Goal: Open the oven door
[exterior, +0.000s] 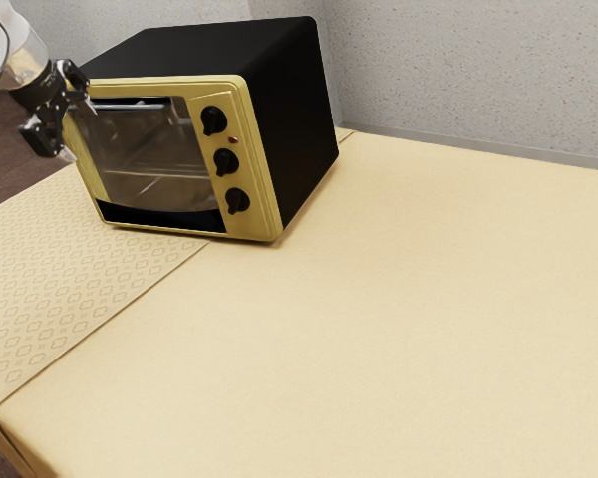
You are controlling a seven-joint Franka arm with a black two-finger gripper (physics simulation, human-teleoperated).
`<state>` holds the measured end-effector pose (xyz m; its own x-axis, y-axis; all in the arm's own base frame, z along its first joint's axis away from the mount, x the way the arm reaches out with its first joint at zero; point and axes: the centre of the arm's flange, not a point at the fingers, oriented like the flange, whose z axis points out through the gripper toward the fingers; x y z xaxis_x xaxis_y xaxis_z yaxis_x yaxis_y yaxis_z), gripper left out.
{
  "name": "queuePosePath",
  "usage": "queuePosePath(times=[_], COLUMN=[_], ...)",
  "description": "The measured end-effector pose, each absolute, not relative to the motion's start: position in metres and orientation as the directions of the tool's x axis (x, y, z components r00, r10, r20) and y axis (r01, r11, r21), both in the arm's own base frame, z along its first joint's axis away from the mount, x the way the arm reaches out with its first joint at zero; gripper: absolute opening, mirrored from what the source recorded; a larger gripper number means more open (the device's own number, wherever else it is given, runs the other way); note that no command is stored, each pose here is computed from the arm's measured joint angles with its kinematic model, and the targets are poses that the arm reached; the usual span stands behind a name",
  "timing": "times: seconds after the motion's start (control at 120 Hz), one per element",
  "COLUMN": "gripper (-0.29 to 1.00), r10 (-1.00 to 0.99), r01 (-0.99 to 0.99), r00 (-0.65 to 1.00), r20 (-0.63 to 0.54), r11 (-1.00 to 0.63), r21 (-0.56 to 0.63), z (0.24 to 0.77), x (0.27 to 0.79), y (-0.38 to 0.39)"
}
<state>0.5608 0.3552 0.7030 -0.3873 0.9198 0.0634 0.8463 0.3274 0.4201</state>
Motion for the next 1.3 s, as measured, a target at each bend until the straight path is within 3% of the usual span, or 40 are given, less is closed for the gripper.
queuePosePath(times=[0.2,0.433,1.3], gripper=[0.70,0.70,0.70], r10=[0.935,0.926,0.876], r01=[0.804,0.703,0.643], r00=[-0.353,-0.378,-0.474], r20=[0.032,-0.019,-0.094], r11=[0.285,0.300,0.417], r21=[0.523,0.645,0.643], z=[0.684,0.692,0.648], x=[0.608,0.628,0.635], y=[0.341,0.340,0.381])
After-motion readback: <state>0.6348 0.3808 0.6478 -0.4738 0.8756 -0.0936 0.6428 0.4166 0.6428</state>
